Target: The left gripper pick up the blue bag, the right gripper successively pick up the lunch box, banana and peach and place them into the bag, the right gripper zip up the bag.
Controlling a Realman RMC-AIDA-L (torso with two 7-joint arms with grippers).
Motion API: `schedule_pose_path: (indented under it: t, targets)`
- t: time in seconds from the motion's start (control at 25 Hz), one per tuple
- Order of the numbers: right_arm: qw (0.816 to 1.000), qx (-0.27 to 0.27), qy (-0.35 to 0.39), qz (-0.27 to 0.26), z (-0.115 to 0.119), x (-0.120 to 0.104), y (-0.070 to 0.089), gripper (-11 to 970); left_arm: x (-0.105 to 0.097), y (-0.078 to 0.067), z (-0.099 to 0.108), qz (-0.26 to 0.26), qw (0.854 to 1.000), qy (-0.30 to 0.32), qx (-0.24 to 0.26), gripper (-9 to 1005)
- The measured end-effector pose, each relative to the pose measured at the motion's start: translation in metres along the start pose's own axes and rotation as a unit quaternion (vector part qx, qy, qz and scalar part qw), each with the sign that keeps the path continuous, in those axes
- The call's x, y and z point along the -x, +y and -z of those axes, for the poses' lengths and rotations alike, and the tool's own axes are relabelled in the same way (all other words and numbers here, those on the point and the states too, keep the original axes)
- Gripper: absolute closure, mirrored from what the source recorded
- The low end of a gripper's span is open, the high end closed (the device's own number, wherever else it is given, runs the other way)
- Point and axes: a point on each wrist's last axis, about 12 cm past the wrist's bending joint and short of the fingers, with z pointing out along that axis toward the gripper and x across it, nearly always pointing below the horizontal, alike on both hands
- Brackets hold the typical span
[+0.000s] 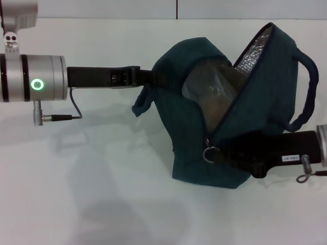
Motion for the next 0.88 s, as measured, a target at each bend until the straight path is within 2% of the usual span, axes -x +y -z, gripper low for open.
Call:
schedule_pose_path:
  t: [0.12,0.4,0.68,0.88]
  targets:
    - [1.000,-0.011,-0.026,0.000,0.012,-0.003,0.003,945,0.000,0.000,0.000,-0.002,1.000,-0.001,0.000,941]
    - [0.995,-0.005,-0.086,0.042,0.038,0.004,0.021,945,-0.002,0.000,0.000,0.002,1.000,-0.007,-0.007,941]
    - [0.987,0.018,-0.136,0.088,0.044,0.010,0.030,945,-0.007,-0.004,-0.004,-0.013,0.999,-0.019,-0.049,928]
    - [0.985,0.024,-0.139,0.098,0.038,0.016,0.027,945,-0.010,-0.003,-0.003,-0.033,0.997,-0.038,-0.063,893]
